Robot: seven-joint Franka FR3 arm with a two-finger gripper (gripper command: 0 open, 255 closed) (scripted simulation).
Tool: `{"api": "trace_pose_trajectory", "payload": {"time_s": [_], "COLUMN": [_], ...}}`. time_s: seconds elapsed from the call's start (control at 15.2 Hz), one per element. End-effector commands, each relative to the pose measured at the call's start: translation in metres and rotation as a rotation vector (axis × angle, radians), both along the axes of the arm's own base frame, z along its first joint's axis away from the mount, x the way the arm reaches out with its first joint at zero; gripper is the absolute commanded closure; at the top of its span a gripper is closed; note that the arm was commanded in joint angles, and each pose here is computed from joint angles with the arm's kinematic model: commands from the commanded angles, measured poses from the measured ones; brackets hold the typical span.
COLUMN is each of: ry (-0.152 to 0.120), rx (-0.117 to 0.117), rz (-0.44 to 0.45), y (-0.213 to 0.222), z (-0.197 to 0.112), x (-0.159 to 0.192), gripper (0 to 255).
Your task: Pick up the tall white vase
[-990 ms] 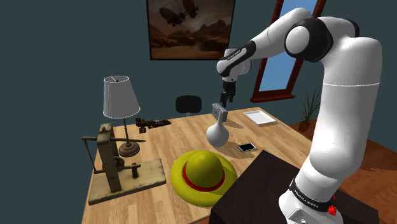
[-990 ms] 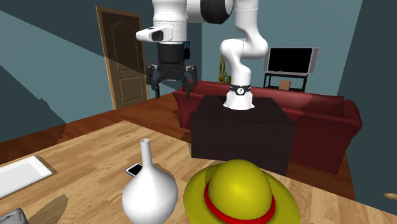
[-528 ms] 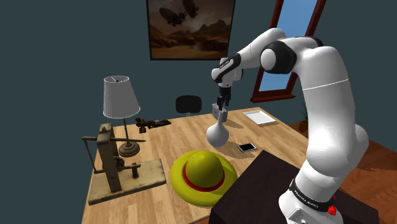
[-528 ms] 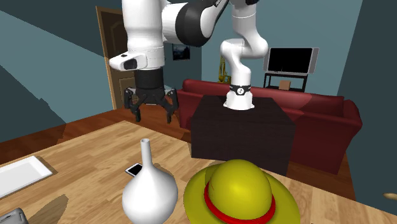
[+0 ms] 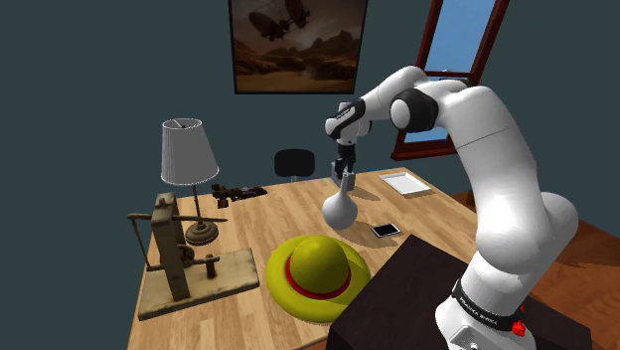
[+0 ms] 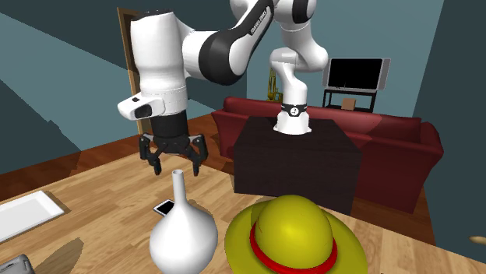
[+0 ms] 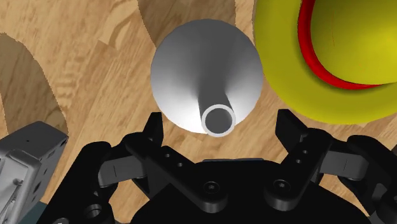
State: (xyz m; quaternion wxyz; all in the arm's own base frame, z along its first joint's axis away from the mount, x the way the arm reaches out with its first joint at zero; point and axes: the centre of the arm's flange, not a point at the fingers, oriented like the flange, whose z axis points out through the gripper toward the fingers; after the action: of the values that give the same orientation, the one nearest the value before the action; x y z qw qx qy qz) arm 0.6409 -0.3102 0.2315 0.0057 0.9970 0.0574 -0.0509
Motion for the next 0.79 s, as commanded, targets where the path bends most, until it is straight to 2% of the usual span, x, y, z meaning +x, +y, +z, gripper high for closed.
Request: {"api": "trace_pose_trajectory", "payload": {"time_s": [0.0,0.13,0.26,0.33,0.73], "ry": [0.000,0.000,0.000,0.000,0.000], "rx": [0.000,0.000,0.000,0.000,0.000], "rz": [0.000,0.000,0.000,0.000,0.000], "y": [-0.001,-0.001,-0.001,-0.002,-0.002], "z": [-0.011,-0.025,-0.025,-0.025,-0.025], "x": [0.001,0.001,0.001,0.000,0.000], "gripper": [0,0,0,255,255]}}
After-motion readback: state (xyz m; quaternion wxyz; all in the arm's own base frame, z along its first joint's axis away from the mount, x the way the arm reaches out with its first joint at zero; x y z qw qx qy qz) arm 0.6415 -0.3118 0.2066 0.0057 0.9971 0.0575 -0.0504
